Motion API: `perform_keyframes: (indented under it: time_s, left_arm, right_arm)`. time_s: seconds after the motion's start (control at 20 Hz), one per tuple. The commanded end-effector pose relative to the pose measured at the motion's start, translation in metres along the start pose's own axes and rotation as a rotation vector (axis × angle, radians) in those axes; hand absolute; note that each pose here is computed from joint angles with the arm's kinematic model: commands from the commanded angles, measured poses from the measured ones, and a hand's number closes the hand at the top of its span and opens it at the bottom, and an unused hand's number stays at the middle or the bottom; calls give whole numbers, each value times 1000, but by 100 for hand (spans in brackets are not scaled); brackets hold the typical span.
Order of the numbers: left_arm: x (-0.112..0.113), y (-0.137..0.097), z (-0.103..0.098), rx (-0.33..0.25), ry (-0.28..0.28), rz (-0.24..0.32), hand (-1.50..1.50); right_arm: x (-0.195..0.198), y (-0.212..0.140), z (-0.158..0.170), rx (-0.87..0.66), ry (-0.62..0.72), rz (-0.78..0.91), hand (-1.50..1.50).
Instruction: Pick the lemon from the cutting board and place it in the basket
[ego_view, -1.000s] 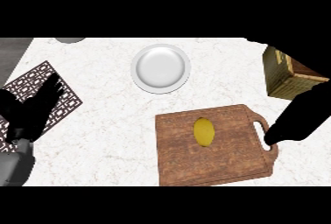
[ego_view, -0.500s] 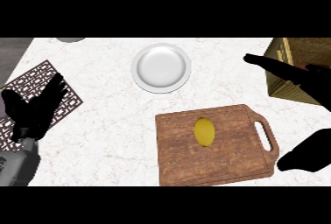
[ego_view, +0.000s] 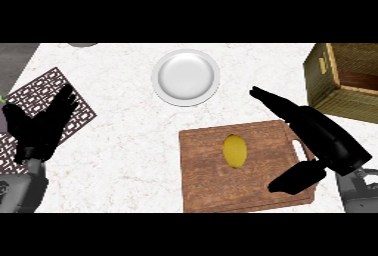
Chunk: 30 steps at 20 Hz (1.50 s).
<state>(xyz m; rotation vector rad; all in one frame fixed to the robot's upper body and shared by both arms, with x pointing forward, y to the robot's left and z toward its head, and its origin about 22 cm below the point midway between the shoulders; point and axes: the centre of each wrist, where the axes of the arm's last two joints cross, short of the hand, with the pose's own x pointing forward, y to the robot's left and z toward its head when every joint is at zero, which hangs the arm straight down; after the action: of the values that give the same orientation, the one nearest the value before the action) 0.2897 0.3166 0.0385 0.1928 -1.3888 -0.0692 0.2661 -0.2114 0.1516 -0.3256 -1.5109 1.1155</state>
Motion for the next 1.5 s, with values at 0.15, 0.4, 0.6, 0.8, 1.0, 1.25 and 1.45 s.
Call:
perform_keyframes:
  time_s: [0.15,0.4,0.6,0.8,1.0,1.25,1.45]
  left_arm:
    - [9,-6,5,-21,-3,0,0]
    - [13,-4,11,-1,10,-6,0]
    - [-17,18,-6,-3,6,4,0]
    - [8,7,-5,6,13,-7,0]
    - [4,-4,-11,-9,2,-2,0]
    - [5,-1,-5,10,15,-2,0]
    - [-11,-8,12,4,-11,-5,0]
  right_arm:
    - [-19,62,-46,-33,-27,-78,-150]
    - [-46,70,-52,45,60,2,-150]
    - [-40,66,-64,84,75,12,-150]
    - [-68,80,-62,119,90,34,-150]
    - [-43,77,-68,100,68,24,-150]
    - [-76,63,-43,127,35,-22,-150]
    - [-56,79,-50,127,5,-31,-150]
